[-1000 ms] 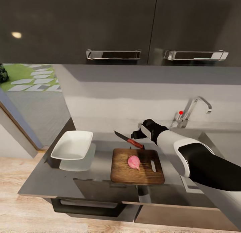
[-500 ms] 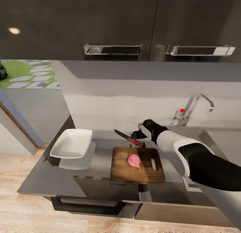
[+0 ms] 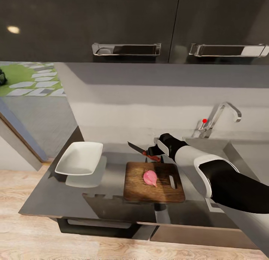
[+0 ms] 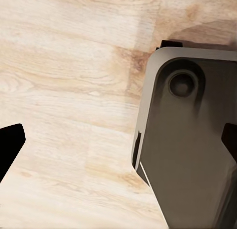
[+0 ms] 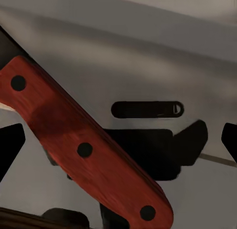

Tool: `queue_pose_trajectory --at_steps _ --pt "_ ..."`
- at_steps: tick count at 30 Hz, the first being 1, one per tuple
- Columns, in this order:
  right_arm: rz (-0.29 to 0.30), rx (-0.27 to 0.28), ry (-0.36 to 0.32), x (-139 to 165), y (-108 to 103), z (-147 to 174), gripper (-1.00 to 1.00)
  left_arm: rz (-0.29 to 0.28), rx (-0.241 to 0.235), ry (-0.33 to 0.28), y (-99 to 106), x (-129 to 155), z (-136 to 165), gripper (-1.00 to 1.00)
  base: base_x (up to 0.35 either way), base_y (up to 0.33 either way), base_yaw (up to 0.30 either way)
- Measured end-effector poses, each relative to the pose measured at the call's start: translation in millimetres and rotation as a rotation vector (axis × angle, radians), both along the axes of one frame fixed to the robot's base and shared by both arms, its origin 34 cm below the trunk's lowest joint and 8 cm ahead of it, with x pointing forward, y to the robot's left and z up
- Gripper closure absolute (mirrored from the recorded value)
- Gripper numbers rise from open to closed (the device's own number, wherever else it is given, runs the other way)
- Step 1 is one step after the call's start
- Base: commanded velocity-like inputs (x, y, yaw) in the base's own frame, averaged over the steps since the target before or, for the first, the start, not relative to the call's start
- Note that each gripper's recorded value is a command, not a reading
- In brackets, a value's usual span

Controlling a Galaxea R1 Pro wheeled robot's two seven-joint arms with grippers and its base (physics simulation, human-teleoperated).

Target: In the kitchen, take the Vidalia onion out of the sink, dice it on the chopping board with the paring knife, put the diced onion into the bowl on the countertop, then place both the paring knife and the chopping board into the sink.

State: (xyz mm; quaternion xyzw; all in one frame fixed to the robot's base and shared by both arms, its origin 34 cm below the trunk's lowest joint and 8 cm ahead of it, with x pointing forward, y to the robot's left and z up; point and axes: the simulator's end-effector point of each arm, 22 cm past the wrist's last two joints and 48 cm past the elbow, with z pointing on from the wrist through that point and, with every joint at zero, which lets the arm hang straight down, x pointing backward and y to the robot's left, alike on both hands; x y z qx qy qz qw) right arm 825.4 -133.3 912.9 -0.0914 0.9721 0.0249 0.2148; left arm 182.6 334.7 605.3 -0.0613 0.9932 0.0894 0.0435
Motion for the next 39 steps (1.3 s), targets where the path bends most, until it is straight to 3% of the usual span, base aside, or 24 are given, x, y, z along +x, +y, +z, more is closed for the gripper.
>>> queue_pose_trajectory --at_steps 23,24,39 --pt "0.004 -0.010 0.016 -1.7 -1.6 -11.5 -1.00 0.001 0.000 0.017 0.0 -7.1 -1.1 -1.00 0.000 0.000 0.000" --pt "0.004 -0.010 0.016 -1.7 -1.6 -11.5 1.00 0.001 0.000 0.017 0.0 -7.1 -1.1 -1.00 0.000 0.000 0.000" --pt "0.003 -0.010 0.016 -1.7 -1.8 -11.5 1.00 0.001 0.000 0.017 0.0 -7.1 -1.1 -1.00 0.000 0.000 0.000"
